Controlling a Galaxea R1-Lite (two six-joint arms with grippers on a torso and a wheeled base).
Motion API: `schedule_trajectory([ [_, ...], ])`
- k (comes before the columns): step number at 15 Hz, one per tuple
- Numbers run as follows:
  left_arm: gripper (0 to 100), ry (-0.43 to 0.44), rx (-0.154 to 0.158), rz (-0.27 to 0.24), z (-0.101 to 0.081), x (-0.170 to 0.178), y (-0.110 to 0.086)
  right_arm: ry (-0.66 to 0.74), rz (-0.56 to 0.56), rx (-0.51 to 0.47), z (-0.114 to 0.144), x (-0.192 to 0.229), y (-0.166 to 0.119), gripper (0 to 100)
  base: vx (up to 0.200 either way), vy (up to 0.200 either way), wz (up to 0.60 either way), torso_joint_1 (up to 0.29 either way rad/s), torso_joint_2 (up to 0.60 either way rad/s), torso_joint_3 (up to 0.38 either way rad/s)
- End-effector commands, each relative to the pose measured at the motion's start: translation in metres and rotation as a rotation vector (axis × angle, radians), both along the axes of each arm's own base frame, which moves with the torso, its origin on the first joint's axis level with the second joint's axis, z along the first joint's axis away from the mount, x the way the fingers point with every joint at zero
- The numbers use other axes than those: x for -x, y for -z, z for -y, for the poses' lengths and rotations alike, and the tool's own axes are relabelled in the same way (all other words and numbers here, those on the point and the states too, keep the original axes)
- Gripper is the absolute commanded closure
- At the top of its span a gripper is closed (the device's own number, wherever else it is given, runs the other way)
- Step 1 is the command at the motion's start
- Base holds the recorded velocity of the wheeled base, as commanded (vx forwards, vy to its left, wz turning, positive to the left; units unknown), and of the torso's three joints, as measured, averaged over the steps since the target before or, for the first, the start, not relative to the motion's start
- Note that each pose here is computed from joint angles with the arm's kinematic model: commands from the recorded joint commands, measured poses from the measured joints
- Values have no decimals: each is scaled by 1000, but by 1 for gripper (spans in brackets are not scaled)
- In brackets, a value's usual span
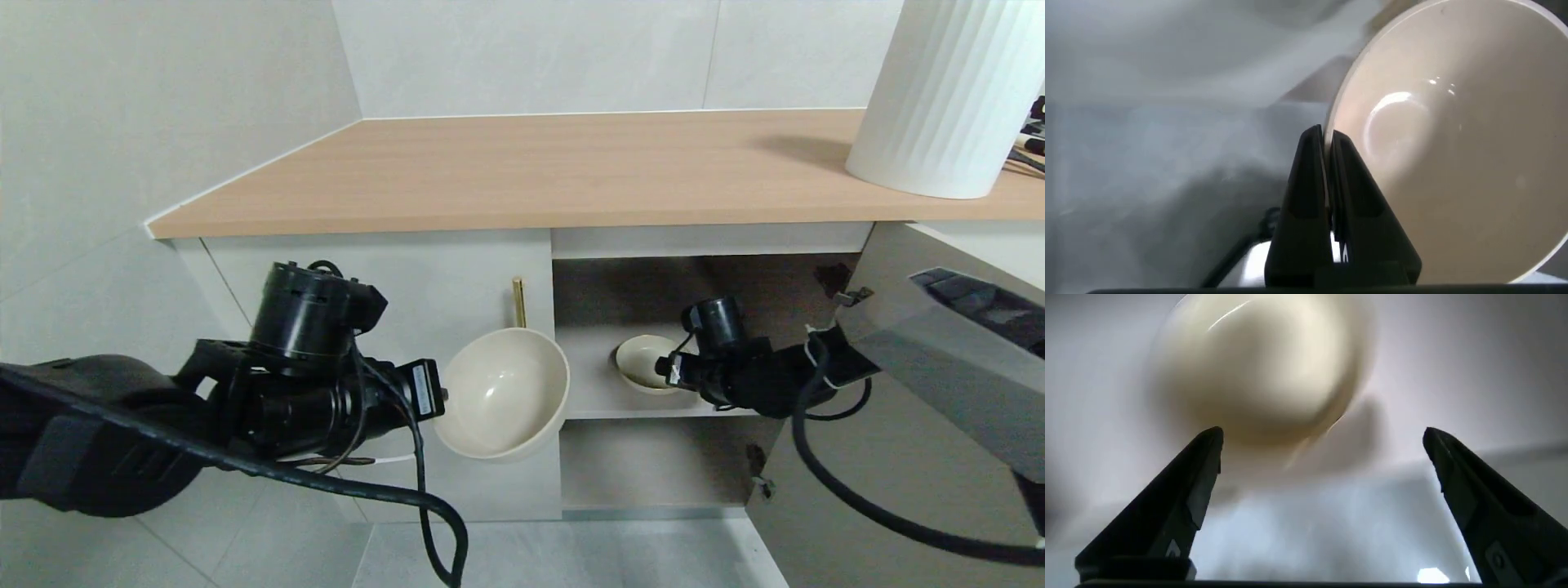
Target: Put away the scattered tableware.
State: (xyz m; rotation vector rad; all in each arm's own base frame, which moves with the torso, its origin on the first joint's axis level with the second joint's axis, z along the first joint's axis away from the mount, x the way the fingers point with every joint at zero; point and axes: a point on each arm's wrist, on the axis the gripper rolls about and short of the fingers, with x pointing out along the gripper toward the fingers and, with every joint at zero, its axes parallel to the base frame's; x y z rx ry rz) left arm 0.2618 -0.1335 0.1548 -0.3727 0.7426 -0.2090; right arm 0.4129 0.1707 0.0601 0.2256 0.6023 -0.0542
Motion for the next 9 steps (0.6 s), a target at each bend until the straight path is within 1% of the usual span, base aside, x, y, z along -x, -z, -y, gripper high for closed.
schedule_trajectory([
  [1, 100, 11, -58, -66, 15, -7, 26, -171, 5, -66, -16, 60, -65, 0, 0, 0, 0, 0, 0, 0],
  [2, 100, 13, -79, -86, 18, -7, 33, -208, 10, -78, -16, 78, -84, 0, 0, 0, 0, 0, 0, 0],
  [4, 100, 32, -106, -108, 24, -1, 42, -262, 6, -93, -16, 99, -104, 0, 0, 0, 0, 0, 0, 0],
  [5, 100, 48, -119, -124, 28, 2, 47, -353, -23, -126, -15, 117, -120, 0, 0, 0, 0, 0, 0, 0],
  [7, 100, 76, -135, -143, 33, 7, 54, -454, -56, -169, -15, 136, -132, 0, 0, 0, 0, 0, 0, 0],
  [8, 100, 97, -141, -148, 39, 10, 56, -513, -82, -176, -20, 150, -133, 0, 0, 0, 0, 0, 0, 0],
  [9, 100, 97, -142, -147, 40, 10, 56, -538, -89, -164, -24, 155, -132, 0, 0, 0, 0, 0, 0, 0],
])
